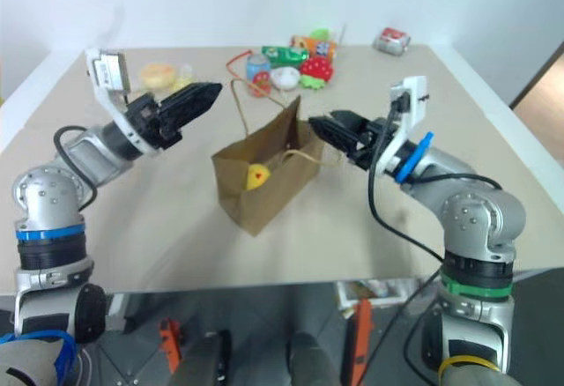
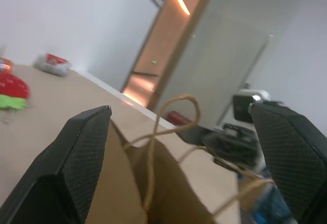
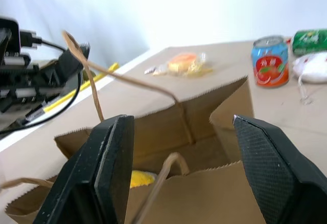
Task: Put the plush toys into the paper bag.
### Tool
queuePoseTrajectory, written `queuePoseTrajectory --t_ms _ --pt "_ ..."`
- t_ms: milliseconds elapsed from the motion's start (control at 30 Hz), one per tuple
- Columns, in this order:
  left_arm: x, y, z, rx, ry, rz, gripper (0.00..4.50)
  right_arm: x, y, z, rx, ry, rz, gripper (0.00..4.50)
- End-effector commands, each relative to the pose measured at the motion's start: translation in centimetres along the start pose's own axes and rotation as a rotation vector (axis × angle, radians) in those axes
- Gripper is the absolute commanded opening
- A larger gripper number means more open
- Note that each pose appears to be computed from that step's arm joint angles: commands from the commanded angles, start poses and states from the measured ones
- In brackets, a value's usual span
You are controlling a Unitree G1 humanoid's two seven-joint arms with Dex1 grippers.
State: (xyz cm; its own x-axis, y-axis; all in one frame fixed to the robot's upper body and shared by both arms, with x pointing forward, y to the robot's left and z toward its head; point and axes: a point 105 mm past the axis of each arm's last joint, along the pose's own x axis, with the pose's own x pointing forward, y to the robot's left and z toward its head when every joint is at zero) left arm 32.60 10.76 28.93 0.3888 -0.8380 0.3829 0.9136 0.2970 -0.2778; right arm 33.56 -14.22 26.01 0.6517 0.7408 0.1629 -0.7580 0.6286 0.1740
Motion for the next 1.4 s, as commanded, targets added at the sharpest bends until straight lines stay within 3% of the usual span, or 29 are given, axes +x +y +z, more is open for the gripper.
queuePoseTrajectory --t_ms 33,200,300,400,600,833,967,1000,1200,1400 --pt "-0.8 -1.5 0.2 0.018 0.035 -0.075 4.45 -0.5 0.8 2.5 -0.018 -0.101 0.039 3.37" --pt "-2.9 -1.2 -0.3 -0.019 0.085 -0.091 4.45 -2.4 1.0 6.4 0.068 -0.332 0.075 3.37" --pt "-4.4 -1.2 0.3 -0.037 0.091 -0.104 4.45 -3.8 0.6 7.8 0.071 -0.388 0.061 3.37" --pt "-6.5 -1.2 0.1 -0.002 0.146 -0.087 4.45 -5.2 -0.4 6.3 -0.039 -0.248 -0.021 3.37" --pt "-10.3 -0.5 -2.7 0.123 0.37 -0.007 4.45 -7.9 -2.0 -0.6 -0.269 0.194 -0.128 3.37" --pt "-12.6 -0.7 -5.1 0.223 0.498 0.005 4.45 -7.8 -0.6 -3.4 -0.294 0.296 -0.038 3.37" --pt "-12.7 -1.1 -6.1 0.275 0.521 -0.02 4.5 -6.5 1.4 -4.0 -0.287 0.27 0.057 2.68" --pt "-12.3 -1.0 -6.1 0.302 0.512 -0.02 4.5 -6.4 1.8 -4.1 -0.285 0.267 0.075 1.9" --pt "-10.3 -0.3 -6.0 0.429 0.435 -0.002 4.5 -5.2 4.2 -4.7 -0.272 0.26 0.191 0.11" --pt "-8.4 1.2 -6.1 0.455 0.356 0.029 4.5 -3.1 5.5 -6.7 -0.26 0.301 0.225 0.04"
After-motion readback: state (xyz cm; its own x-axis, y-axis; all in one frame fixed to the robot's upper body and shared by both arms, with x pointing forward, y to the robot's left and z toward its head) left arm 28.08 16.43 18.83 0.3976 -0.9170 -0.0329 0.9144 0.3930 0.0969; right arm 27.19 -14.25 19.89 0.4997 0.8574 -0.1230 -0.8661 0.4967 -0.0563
